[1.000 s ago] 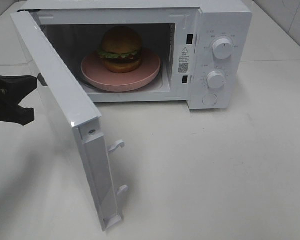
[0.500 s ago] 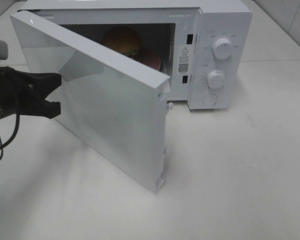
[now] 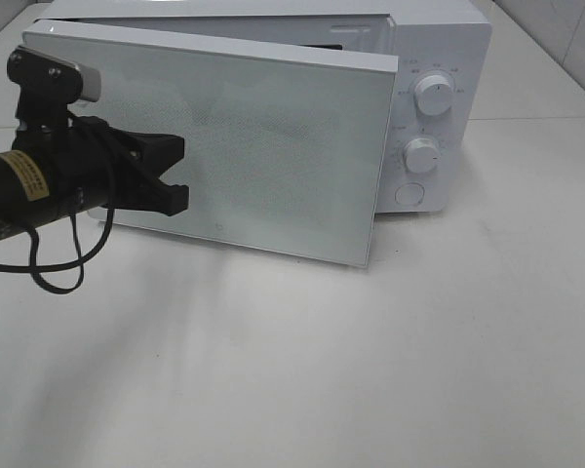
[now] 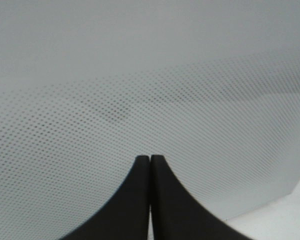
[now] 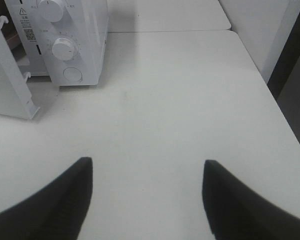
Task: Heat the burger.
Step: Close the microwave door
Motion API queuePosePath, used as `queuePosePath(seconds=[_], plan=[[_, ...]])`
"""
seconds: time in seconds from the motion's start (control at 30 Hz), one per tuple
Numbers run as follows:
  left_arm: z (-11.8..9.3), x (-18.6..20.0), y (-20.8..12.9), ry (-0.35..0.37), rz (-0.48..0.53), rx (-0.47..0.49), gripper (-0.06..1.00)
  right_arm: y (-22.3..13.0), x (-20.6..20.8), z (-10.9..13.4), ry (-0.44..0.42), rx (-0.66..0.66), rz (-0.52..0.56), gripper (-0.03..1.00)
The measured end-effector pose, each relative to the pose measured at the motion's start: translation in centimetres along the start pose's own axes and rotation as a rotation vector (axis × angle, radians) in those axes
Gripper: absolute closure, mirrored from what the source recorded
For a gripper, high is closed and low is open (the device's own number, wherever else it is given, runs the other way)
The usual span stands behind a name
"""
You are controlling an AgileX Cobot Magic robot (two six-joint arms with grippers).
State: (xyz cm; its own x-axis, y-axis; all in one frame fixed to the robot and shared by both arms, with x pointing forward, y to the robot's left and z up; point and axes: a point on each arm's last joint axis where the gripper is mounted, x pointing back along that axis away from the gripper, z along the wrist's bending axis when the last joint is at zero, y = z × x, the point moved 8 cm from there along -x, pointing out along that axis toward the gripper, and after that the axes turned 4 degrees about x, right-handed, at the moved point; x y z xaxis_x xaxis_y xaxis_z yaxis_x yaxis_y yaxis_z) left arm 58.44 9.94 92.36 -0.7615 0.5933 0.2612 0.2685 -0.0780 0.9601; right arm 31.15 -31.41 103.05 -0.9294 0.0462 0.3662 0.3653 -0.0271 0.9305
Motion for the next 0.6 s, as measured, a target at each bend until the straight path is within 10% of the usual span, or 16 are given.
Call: queuePosePath(seconds=[0.6], plan=[[-3.7, -6.0, 2.1, -0.038, -0.010, 0.035, 0.94, 0.0, 0.0, 0.0, -0.002, 0.001, 0.000, 0.21]])
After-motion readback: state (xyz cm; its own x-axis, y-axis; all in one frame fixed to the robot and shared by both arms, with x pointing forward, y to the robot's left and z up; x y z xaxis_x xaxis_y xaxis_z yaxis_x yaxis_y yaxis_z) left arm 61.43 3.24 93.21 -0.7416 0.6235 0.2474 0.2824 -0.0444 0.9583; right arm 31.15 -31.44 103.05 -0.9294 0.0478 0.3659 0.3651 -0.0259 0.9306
